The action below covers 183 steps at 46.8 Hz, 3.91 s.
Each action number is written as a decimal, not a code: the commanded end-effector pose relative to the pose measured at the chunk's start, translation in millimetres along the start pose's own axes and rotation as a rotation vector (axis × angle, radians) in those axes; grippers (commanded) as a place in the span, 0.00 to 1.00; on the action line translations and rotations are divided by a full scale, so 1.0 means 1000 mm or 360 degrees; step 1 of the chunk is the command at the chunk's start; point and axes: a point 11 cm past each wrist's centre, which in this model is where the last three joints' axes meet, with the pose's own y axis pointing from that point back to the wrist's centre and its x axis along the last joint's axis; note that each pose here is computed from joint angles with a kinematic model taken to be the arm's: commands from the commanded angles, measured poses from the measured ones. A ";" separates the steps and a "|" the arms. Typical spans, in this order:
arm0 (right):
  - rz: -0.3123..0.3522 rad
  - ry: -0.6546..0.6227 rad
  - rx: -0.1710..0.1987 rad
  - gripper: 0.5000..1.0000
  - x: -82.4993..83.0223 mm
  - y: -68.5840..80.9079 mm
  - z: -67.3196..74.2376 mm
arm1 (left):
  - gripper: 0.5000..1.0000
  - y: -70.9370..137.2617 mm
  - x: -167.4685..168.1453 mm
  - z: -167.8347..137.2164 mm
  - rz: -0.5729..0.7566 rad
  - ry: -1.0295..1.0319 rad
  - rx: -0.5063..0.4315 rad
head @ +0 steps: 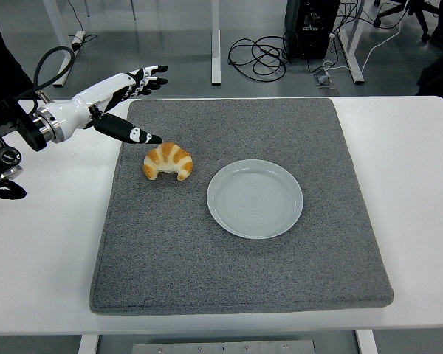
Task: Place the bread on the plate
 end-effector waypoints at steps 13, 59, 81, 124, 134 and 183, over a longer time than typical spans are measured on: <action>0.0000 0.0000 0.0000 1.00 0.000 0.000 0.000 | 0.95 0.002 -0.026 -0.018 -0.0133 -0.0458 0.0049; 0.0000 0.0000 0.0000 1.00 0.000 0.000 0.000 | 0.94 -0.038 -0.061 -0.057 0.0052 -0.0858 0.0069; 0.0000 0.0000 0.0000 1.00 0.000 0.000 0.000 | 0.94 -0.048 -0.072 -0.066 0.0074 -0.0800 0.0120; 0.0000 0.0000 0.0000 1.00 0.000 0.000 0.000 | 0.00 -0.050 -0.083 -0.082 0.0053 -0.0786 0.0198; 0.0000 0.0000 0.0000 1.00 0.000 0.000 0.000 | 0.00 -0.053 -0.077 -0.075 0.0072 -0.0783 0.0156; 0.0000 0.0000 0.0000 1.00 0.000 0.000 0.000 | 0.00 -0.083 0.076 0.073 0.0359 -0.1095 -0.0165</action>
